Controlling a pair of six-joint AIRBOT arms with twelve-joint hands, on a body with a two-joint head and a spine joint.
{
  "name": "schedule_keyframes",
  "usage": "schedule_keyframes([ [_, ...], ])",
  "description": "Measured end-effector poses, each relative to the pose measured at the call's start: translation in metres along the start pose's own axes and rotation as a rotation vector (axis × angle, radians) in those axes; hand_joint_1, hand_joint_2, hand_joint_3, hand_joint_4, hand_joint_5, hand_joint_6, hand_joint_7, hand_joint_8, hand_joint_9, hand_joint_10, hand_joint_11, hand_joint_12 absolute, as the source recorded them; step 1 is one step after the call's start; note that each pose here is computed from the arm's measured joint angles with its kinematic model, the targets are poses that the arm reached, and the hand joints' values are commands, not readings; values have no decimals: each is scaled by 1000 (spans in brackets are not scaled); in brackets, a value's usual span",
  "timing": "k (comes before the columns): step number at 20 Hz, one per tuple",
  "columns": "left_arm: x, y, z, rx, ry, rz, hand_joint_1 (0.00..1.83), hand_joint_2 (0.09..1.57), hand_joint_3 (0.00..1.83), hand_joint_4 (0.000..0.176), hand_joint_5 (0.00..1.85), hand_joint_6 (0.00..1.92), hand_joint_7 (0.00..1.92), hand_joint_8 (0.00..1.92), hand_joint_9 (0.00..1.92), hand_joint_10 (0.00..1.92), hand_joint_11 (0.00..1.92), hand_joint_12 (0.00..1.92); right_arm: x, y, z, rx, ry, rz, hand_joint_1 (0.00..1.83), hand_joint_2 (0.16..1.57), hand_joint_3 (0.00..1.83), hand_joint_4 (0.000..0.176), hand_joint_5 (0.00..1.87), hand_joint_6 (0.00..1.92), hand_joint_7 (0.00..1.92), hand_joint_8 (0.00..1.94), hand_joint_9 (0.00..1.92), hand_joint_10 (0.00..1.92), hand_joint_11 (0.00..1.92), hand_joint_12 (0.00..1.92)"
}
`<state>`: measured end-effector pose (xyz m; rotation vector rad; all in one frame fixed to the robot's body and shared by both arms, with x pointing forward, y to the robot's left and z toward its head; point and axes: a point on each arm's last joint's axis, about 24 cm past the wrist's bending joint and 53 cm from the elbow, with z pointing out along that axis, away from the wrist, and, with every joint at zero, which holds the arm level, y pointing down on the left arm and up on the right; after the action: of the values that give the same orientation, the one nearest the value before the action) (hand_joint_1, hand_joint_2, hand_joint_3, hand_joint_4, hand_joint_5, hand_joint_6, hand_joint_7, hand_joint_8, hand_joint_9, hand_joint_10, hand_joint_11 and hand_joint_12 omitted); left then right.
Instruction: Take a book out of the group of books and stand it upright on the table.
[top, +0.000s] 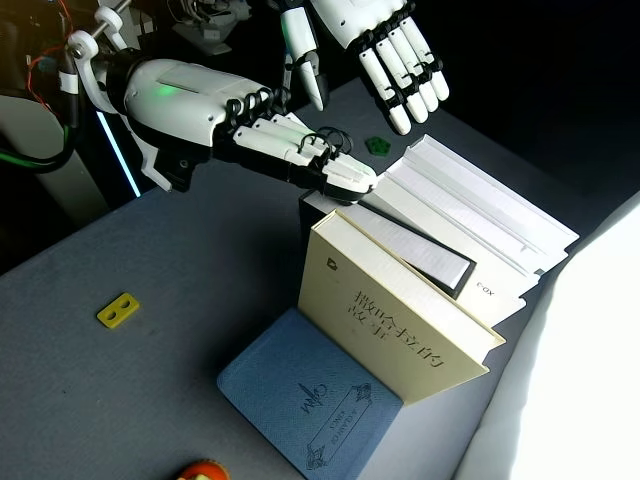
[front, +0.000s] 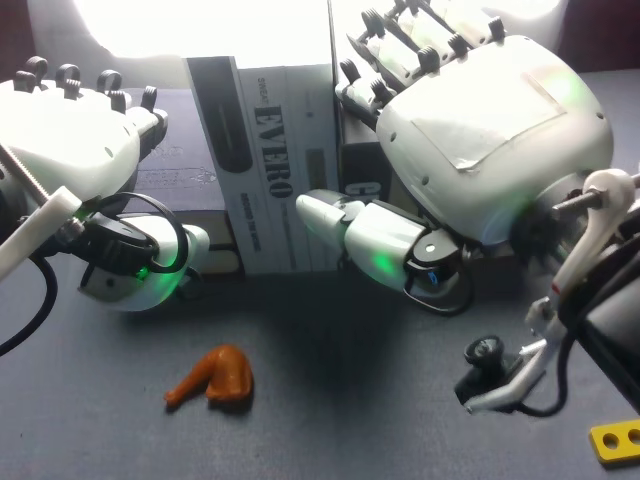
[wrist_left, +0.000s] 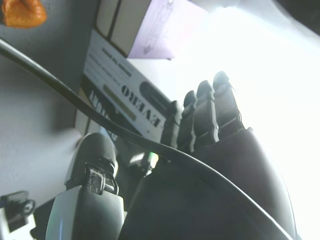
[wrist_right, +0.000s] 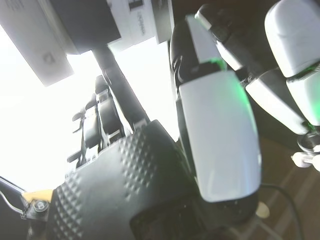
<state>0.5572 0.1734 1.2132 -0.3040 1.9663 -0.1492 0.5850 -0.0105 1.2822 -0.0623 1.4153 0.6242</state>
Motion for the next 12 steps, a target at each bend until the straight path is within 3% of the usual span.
schedule_keyframes([
  [12,0,0,0,-1,0,0,233,1364,0,0,67,9,0,0,0,0,0,0,8,16,-33,-24,63,-31,0,1200,0,0,575,93,150,13,7,3,0,0],
])
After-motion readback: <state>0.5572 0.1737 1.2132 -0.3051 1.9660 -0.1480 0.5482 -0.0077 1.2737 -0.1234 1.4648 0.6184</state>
